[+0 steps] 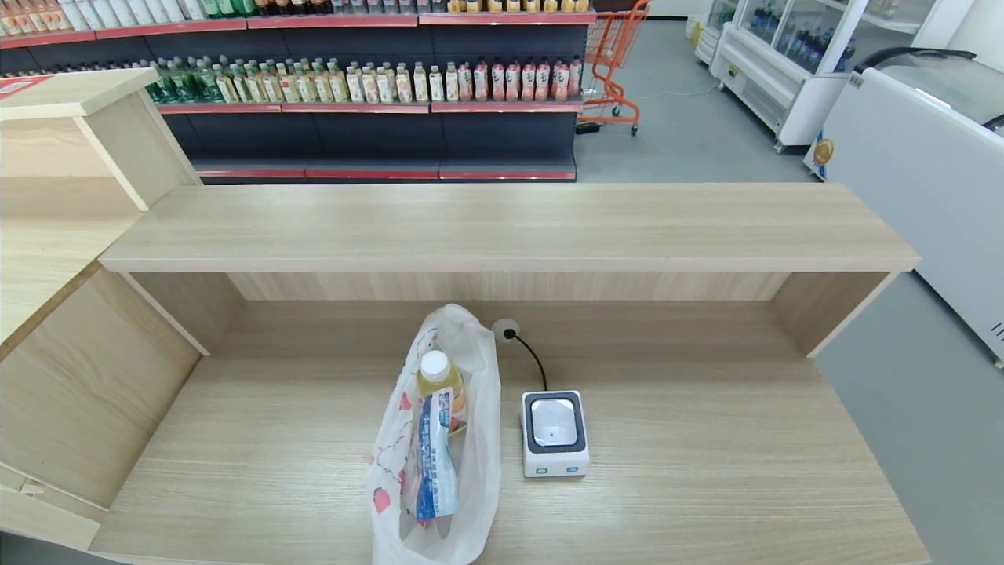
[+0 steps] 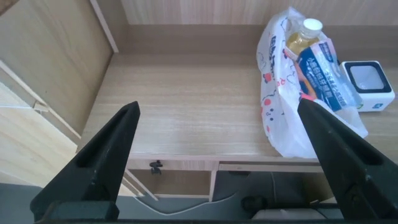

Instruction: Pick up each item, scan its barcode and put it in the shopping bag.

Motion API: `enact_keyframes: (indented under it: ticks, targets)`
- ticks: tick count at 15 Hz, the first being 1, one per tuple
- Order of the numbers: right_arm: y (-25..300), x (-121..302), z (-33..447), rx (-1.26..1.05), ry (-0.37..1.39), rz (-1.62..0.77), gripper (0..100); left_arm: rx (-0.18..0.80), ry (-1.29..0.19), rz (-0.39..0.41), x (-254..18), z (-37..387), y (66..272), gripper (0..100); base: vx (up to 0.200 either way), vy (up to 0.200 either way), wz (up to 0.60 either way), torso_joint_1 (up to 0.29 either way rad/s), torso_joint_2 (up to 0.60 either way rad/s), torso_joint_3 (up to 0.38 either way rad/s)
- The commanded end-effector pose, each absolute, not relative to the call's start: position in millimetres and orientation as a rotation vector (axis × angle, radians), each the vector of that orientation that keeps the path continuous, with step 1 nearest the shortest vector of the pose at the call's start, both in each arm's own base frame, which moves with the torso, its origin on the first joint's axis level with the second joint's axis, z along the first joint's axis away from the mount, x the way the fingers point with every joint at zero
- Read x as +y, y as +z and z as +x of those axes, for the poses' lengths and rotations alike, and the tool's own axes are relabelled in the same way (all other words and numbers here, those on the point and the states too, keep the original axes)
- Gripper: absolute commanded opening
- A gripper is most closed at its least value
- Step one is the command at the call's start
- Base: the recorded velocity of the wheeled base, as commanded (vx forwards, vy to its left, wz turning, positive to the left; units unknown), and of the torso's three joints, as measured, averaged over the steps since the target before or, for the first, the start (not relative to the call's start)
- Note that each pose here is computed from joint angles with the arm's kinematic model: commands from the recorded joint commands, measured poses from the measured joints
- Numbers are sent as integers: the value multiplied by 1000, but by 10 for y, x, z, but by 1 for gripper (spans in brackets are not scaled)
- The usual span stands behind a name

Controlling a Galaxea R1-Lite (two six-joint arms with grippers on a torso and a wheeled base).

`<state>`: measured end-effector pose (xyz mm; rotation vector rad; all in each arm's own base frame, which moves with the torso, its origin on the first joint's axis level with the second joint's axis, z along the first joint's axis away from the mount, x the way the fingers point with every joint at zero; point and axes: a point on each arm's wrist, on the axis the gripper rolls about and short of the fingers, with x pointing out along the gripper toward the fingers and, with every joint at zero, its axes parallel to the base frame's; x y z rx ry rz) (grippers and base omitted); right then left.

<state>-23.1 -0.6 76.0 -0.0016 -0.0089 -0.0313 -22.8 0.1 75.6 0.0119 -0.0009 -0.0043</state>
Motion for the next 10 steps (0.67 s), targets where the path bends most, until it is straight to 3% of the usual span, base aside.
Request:
enact_keyframes:
  ticks: [1,10]
  targets:
    - [761,-6,-228,-6,-31,-1,0,0,-3,11,1,-227,757,100,0,0,0,0,0,0]
    - [761,-6,-228,-6,-31,-5,0,0,-3,11,1,-227,757,100,0,0,0,0,0,0]
